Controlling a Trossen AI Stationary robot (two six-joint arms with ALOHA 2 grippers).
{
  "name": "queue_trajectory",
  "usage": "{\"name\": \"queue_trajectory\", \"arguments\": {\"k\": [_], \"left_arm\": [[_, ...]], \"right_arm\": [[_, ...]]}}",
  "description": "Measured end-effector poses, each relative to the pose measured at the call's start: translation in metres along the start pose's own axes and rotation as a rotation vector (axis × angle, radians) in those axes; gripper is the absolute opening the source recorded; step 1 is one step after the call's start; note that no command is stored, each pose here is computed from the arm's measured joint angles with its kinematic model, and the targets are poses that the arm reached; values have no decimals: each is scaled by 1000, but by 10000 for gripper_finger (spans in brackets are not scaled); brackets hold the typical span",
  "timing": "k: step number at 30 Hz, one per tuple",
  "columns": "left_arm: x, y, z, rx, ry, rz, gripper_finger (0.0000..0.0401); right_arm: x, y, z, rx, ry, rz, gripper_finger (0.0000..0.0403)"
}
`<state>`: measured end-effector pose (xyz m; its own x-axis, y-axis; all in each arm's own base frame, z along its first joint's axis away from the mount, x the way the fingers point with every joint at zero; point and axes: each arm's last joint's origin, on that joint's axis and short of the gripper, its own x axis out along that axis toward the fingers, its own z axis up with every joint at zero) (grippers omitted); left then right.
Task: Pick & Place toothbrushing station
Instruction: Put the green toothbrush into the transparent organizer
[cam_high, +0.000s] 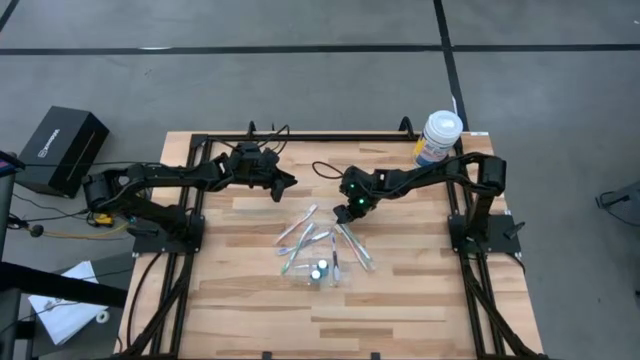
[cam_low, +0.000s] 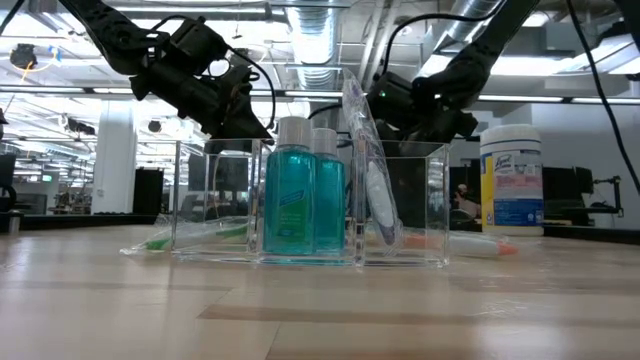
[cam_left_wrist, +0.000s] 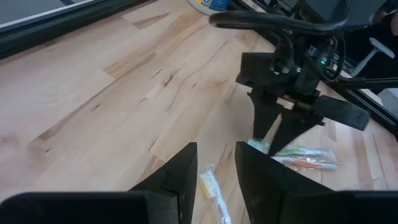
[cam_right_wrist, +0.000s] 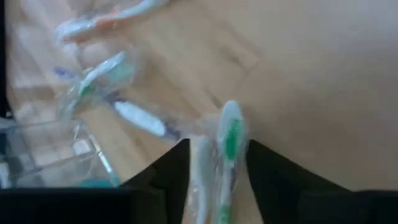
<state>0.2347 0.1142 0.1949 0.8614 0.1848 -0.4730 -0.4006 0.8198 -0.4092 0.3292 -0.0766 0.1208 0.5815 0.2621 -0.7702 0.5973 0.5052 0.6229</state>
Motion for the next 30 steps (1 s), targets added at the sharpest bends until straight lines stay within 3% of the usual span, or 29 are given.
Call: {"name": "queue_trajectory", "arguments": {"k": [7, 18, 25, 30], "left_arm": [[0, 0, 0, 0, 0, 0, 104], [0, 0, 0, 9, 2, -6, 104], [0, 0, 0, 9, 1, -6, 104], [0, -1, 1, 10, -7, -9, 104]], "right_arm": [[-2, -2, 5, -7, -41, -4, 11], [-25, 12, 31, -50, -193, 60, 1], [-96, 29, 61, -138, -462, 104, 0], [-160, 47, 59, -231, -686, 125, 0]]}}
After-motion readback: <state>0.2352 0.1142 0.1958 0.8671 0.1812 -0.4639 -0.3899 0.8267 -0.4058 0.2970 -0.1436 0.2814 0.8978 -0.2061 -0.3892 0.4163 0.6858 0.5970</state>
